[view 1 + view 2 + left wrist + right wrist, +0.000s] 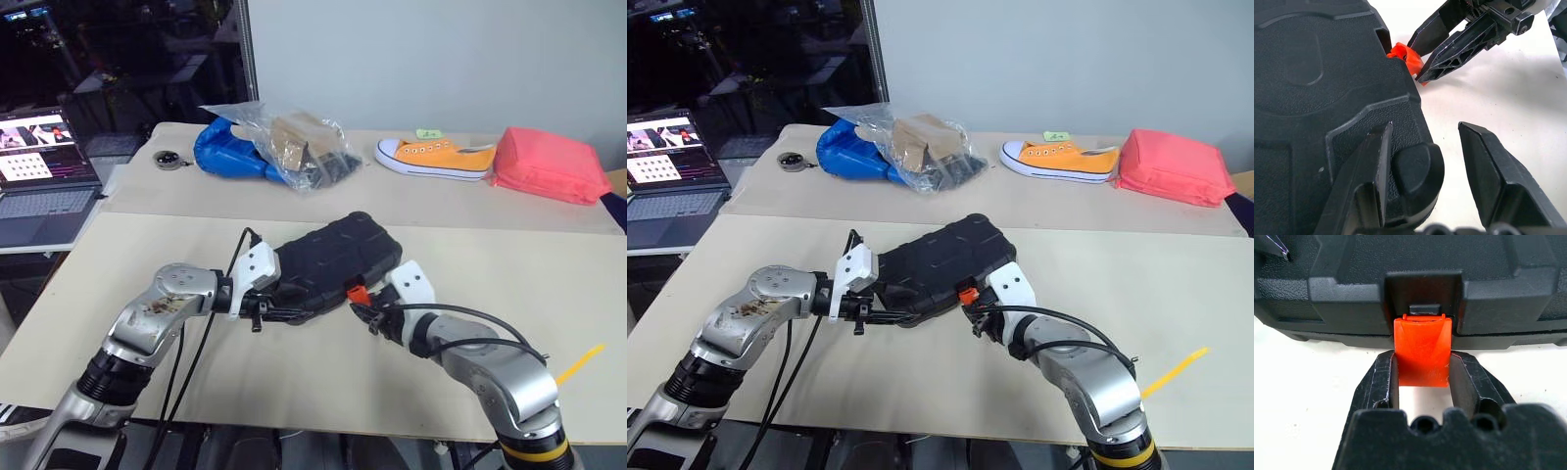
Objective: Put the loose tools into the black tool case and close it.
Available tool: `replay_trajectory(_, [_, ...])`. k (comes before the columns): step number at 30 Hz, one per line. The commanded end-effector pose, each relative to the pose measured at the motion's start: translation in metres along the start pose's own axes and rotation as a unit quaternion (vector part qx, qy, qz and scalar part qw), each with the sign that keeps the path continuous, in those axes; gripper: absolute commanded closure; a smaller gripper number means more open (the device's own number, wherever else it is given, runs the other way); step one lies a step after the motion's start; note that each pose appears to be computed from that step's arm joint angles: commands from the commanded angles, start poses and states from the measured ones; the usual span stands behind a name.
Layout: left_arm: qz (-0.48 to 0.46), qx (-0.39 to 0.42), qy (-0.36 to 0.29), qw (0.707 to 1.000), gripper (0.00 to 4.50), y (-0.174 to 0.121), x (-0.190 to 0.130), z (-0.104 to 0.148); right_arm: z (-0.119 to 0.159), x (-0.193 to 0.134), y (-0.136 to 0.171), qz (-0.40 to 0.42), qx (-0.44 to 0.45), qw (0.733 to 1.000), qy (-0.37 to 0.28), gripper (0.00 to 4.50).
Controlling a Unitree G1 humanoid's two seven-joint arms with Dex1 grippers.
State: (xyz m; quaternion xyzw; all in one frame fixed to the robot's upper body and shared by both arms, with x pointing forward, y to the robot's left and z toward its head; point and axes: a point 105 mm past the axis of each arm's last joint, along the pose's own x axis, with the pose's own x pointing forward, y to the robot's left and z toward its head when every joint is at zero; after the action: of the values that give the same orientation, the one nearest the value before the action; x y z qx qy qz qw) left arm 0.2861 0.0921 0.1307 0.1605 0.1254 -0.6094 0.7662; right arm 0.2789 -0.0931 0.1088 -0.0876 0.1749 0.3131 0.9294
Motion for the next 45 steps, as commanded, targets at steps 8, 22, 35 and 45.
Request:
replay_trajectory(8, [0.005,0.001,0.013,1.0,2.19,0.0,0.0,-0.002,0.03,0.009,-0.001,0.002,-0.028,0.997,-0.073,3.33])
replay_trajectory(22, [0.025,-0.015,0.007,1.0,2.19,0.001,0.002,-0.004,0.018,-0.021,-0.004,0.045,-0.02,0.998,-0.044,2.04])
replay_trajectory(35, [0.033,-0.013,0.009,0.999,2.19,0.003,0.004,-0.003,0.02,0.028,-0.01,0.04,-0.007,0.999,-0.03,4.49])
replay_trajectory(45, [0.035,-0.016,0.005,0.999,2.19,0.003,0.006,-0.003,0.023,0.013,-0.008,0.058,-0.021,0.997,-0.047,4.49])
